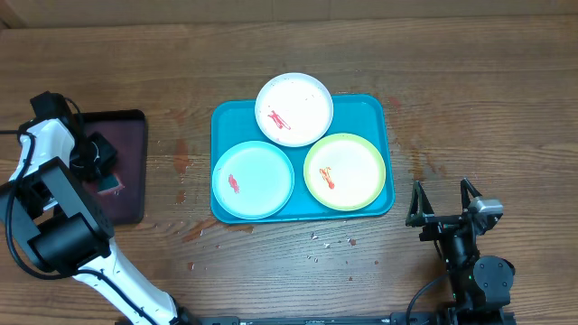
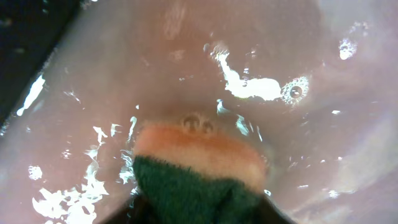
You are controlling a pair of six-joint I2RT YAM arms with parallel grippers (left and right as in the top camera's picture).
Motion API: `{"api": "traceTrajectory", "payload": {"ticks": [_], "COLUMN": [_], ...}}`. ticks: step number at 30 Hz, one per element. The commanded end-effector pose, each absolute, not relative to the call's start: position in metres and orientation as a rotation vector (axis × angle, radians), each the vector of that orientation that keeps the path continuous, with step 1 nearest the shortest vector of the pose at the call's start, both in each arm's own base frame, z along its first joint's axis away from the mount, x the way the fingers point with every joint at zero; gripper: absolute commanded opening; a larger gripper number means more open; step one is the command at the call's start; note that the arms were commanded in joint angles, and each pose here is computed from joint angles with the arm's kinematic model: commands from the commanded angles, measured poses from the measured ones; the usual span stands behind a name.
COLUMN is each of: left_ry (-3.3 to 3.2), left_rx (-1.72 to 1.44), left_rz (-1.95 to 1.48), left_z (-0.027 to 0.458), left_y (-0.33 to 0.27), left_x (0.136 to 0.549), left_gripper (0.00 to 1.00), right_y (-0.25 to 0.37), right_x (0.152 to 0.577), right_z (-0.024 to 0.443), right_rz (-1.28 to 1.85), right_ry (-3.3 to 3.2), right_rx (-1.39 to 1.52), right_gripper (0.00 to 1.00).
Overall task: Clean dirty plates on tray and stack at the side
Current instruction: 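Dip the held sponge in the basin water with the left gripper, then carry the sponge with the left gripper onto the light-blue plate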
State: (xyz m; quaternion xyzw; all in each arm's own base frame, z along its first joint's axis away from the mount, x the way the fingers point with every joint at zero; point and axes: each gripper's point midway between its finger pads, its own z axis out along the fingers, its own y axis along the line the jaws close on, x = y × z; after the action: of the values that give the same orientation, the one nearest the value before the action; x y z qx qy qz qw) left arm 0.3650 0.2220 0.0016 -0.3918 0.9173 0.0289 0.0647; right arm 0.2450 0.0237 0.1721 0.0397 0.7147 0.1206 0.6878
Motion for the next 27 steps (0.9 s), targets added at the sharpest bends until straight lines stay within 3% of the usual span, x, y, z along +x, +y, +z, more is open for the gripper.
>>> {"api": "traceTrajectory", "payload": {"ticks": [1,2,8,23,27], "left_ry": [2.866,2.873,2.912,2.711,2.653], "left_rx": [-1.178,-1.180,-1.193,-1.144,-1.102], "left_rz": [0.106,0.104,0.093,0.030,-0.004], "left_z": [-0.022,-0.022,-0.009,0.183,0.203], "left_y": [0.216,0.215,0.211,0.218,0.212], "left_x": [0.347,0.346,0.340,0.374,0.378], "left_gripper": [0.11,0.04,0.04,0.04,0.05], "right_y": [0.024,0.024,0.024,0.024,0.024], "right_x": [0.245,0.245,0.245,0.245,0.245], "right_z": [0.170,0.170,0.171,0.171,0.170], "right_rz": [0.275,0.275,0.275,0.275,0.275], "right_ry": [1.595,1.595,1.595,1.595,1.595], "right_rx": [0.095,0.095,0.095,0.095,0.095], "right_gripper": [1.00,1.00,1.00,1.00,1.00]}}
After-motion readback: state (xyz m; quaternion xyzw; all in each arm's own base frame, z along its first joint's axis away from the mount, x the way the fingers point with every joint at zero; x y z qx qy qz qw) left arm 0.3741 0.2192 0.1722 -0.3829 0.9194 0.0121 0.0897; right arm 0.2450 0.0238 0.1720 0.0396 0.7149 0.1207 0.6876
